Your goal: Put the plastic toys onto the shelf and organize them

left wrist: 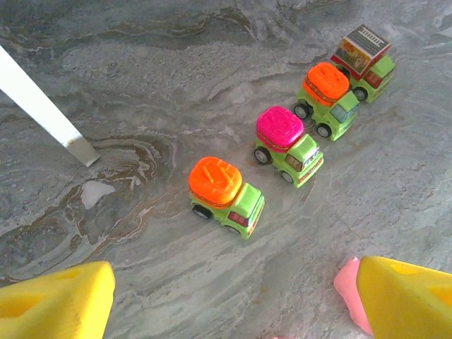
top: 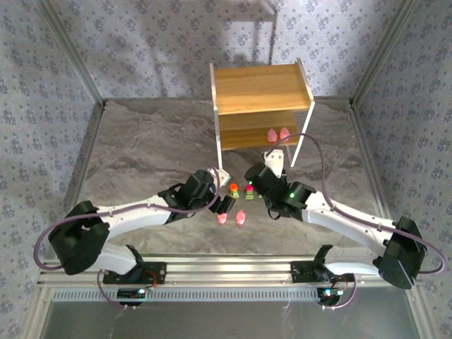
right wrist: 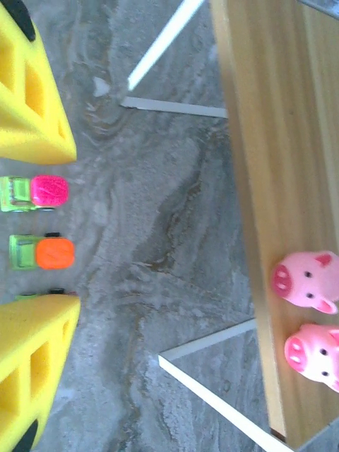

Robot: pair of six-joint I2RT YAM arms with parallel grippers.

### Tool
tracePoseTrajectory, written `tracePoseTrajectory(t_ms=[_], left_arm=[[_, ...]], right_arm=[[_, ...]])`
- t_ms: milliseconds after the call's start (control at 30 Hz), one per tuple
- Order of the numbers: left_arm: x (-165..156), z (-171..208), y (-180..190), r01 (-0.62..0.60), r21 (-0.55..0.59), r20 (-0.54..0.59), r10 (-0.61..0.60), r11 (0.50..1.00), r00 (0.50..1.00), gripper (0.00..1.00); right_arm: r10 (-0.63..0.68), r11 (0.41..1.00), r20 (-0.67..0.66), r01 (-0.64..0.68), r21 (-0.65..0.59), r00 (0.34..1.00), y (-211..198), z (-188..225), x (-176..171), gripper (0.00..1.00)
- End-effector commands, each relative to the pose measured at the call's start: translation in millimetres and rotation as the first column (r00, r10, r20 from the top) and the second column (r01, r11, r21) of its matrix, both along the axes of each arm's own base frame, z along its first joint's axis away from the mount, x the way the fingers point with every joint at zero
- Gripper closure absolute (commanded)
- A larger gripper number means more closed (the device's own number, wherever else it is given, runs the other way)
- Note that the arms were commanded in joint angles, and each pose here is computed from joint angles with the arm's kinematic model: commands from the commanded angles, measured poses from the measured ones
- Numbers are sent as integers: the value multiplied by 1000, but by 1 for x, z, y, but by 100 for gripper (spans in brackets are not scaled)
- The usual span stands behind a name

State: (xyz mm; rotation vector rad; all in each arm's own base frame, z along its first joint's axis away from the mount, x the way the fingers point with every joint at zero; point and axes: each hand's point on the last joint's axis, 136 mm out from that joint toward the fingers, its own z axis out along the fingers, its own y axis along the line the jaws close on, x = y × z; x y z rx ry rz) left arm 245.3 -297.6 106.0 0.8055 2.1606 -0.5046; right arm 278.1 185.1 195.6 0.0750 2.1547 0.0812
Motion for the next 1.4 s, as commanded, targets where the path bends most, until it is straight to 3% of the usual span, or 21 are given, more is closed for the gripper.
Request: tracePoseTrajectory(t_ms=[0,400,833,1367], left_arm=[[2,8,5,-32,4,13,32,999,999,11],[-16,16,28,-60,-9,-27,60,998,998,11],[-35,2,66,-111,-22,-2,111,994,994,11],[-37,2,58,-80,-31,-20,80,996,997,10]], right_arm=[[-62,998,-16,62,-4,998,-17,-10,-23,47],[-34,998,-103,39,47,994,-2,-52,-68,47],[35,998,-170,-27,51,985,49,-93,-98,48],[47,997,-234,-32,67,971,93,-132,-117,43]])
